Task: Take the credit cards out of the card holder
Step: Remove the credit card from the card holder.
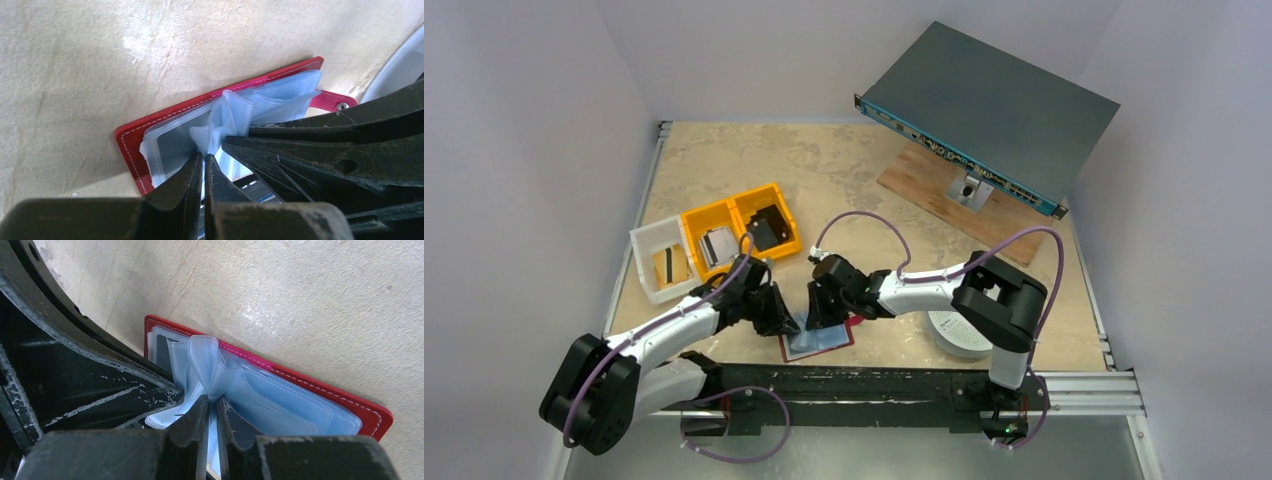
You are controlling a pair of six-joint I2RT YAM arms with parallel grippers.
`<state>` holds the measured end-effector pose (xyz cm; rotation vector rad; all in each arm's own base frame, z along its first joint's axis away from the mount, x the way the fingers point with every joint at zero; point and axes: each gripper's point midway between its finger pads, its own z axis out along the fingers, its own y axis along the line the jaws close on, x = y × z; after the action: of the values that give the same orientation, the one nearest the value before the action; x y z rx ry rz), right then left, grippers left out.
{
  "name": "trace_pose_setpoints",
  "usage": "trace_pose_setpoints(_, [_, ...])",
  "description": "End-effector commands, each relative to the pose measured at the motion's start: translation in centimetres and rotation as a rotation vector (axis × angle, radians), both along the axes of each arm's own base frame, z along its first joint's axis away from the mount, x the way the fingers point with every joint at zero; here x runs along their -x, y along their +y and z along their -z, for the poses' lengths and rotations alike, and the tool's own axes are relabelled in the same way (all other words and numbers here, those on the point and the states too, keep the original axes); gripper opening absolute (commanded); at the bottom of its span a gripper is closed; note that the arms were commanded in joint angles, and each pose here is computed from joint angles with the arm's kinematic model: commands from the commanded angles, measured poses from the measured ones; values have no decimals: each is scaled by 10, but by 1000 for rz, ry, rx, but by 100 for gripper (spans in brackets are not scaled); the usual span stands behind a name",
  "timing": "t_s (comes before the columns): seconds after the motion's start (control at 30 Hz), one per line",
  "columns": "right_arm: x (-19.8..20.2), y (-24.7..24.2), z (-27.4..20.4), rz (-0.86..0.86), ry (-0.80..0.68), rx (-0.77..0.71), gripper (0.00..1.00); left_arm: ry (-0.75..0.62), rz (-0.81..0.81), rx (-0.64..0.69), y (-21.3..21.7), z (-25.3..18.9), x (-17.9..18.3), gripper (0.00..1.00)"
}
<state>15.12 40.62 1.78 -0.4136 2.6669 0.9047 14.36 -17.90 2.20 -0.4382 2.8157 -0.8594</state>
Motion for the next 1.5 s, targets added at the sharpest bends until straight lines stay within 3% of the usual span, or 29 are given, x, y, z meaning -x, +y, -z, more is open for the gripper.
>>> trace_pose_setpoints(0.0, [7,-21,22,4,26,92,12,-26,-39,-66,11,1,-5,0])
trace_pose_setpoints(0.37, [-9,3,-54,-2,-43,-57,32,-49,-60,-79,17,-9,-4,0])
trace_pose_setpoints(0.63, [-16,-5,-80,25,-96,-59,51,-83,-41,-11,5,-27,-7,0])
trace_pose_setpoints(1.07, [-35,-56,-65,141,-109,12,52,-100,-8,64,-21,-53,-8,0])
trace_pose_setpoints(1.47, [-36,-71,-72,168,-121,10,52,-82,56,43,-67,-55,-15,1])
